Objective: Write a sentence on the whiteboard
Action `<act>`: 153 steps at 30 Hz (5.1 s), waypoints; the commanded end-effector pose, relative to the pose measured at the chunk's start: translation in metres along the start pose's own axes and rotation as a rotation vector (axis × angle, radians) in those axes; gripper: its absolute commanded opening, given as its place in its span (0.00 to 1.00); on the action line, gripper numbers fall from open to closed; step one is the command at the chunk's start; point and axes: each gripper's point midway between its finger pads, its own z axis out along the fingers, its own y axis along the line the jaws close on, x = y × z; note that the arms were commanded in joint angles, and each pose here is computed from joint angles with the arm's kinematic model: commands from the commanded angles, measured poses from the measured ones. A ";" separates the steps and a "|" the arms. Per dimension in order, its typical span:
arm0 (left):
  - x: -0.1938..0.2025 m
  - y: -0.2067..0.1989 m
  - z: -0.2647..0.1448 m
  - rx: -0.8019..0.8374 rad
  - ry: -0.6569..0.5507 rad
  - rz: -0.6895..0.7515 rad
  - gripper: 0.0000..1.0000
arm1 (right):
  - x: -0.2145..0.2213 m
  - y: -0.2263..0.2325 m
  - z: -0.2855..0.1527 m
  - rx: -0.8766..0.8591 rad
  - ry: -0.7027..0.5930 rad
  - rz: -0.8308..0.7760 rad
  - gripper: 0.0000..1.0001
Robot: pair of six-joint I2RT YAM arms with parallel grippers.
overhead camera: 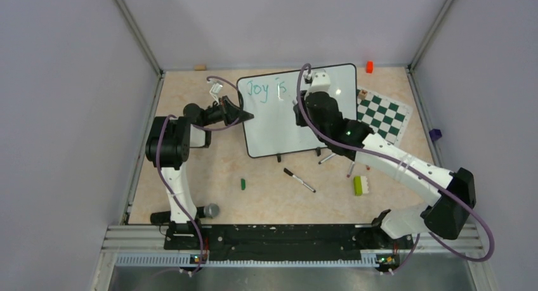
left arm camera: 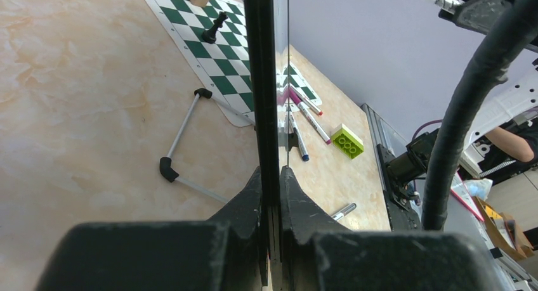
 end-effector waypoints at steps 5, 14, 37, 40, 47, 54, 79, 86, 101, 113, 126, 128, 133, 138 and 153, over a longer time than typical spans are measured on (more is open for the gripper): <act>0.035 -0.019 0.006 0.138 0.138 0.179 0.00 | -0.010 0.043 -0.018 -0.097 0.027 -0.029 0.00; 0.037 -0.023 0.009 0.153 0.150 0.179 0.00 | 0.018 0.065 0.001 -0.060 0.093 -0.115 0.00; 0.039 -0.019 0.009 0.154 0.155 0.167 0.00 | 0.052 0.073 0.023 -0.033 0.116 -0.146 0.00; 0.039 -0.019 0.009 0.155 0.155 0.170 0.00 | 0.053 0.075 0.023 -0.042 0.120 -0.150 0.00; 0.041 -0.018 0.009 0.155 0.156 0.164 0.00 | 0.064 0.079 0.030 -0.028 0.167 -0.166 0.00; 0.040 -0.018 0.009 0.156 0.157 0.167 0.00 | 0.070 0.078 0.036 -0.004 0.173 -0.164 0.00; 0.040 -0.018 0.010 0.156 0.157 0.168 0.00 | 0.069 0.070 0.047 0.073 0.146 -0.171 0.00; 0.041 -0.018 0.010 0.157 0.158 0.166 0.00 | 0.074 0.070 0.052 0.087 0.152 -0.182 0.00; 0.041 -0.018 0.010 0.156 0.157 0.167 0.00 | 0.085 0.079 0.060 0.050 0.185 -0.220 0.00; 0.041 -0.019 0.010 0.157 0.158 0.167 0.00 | 0.103 0.080 0.059 0.012 0.302 -0.274 0.00; 0.041 -0.019 0.010 0.157 0.158 0.169 0.00 | 0.092 0.062 0.050 0.087 0.311 -0.285 0.00; 0.041 -0.019 0.010 0.158 0.158 0.169 0.00 | 0.087 0.059 0.050 0.109 0.291 -0.270 0.00; 0.041 -0.019 0.010 0.158 0.158 0.170 0.00 | 0.071 0.062 0.041 0.060 0.215 -0.197 0.00; 0.041 -0.019 0.010 0.158 0.158 0.171 0.00 | 0.044 0.065 0.022 -0.029 0.094 -0.105 0.00; 0.041 -0.020 0.010 0.158 0.157 0.170 0.00 | 0.062 0.053 0.040 0.025 0.150 -0.151 0.00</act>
